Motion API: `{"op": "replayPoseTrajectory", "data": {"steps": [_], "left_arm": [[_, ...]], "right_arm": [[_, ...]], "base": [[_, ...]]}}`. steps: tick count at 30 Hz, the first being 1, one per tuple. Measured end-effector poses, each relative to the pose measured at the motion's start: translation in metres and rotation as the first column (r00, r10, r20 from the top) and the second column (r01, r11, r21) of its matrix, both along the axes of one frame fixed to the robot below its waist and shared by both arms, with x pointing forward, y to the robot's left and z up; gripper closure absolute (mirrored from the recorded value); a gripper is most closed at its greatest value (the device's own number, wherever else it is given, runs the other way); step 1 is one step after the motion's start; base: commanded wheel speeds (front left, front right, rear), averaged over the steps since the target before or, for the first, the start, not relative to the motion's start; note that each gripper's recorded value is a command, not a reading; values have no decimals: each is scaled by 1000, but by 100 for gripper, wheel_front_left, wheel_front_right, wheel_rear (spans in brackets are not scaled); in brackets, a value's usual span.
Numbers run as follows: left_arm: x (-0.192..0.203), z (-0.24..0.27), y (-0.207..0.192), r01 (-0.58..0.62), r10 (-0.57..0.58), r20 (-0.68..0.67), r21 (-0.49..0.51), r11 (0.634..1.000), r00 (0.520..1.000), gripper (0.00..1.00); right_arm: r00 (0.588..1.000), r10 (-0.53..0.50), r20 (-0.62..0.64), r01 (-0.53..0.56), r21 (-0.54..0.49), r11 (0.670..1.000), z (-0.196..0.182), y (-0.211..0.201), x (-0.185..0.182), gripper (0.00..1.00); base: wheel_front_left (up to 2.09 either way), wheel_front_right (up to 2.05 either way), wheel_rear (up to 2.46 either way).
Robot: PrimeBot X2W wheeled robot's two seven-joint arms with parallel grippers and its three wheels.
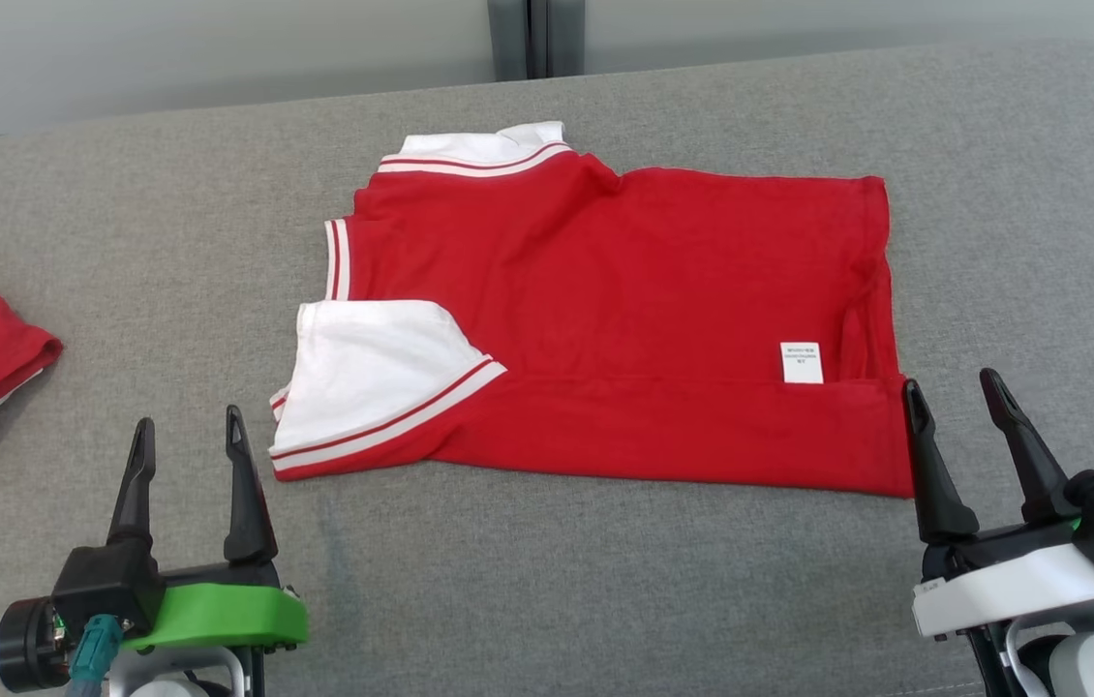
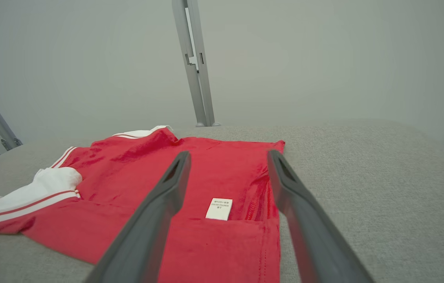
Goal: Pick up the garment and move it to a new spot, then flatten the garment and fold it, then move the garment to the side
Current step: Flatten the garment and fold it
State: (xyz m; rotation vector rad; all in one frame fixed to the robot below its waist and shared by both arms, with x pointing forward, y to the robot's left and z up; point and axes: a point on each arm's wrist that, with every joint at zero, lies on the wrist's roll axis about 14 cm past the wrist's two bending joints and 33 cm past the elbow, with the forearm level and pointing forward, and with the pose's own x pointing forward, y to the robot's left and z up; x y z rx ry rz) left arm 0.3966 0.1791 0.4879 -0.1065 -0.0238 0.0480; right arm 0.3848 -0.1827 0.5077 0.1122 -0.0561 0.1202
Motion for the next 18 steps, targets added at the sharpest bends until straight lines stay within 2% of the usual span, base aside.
{"op": "replayPoseTrajectory", "data": {"steps": [14,18], "left_arm": [[0,-6,-2,29,-28,-44,23,999,999,0],[3,-32,-17,99,-100,-169,-16,995,981,0]], "right_arm": [[1000,-3,-27,3,9,1000,-4,2,-1,0],[996,-13,-89,14,10,1000,-21,-1,-1,0]], "base": [[0,0,0],[0,0,0]]}}
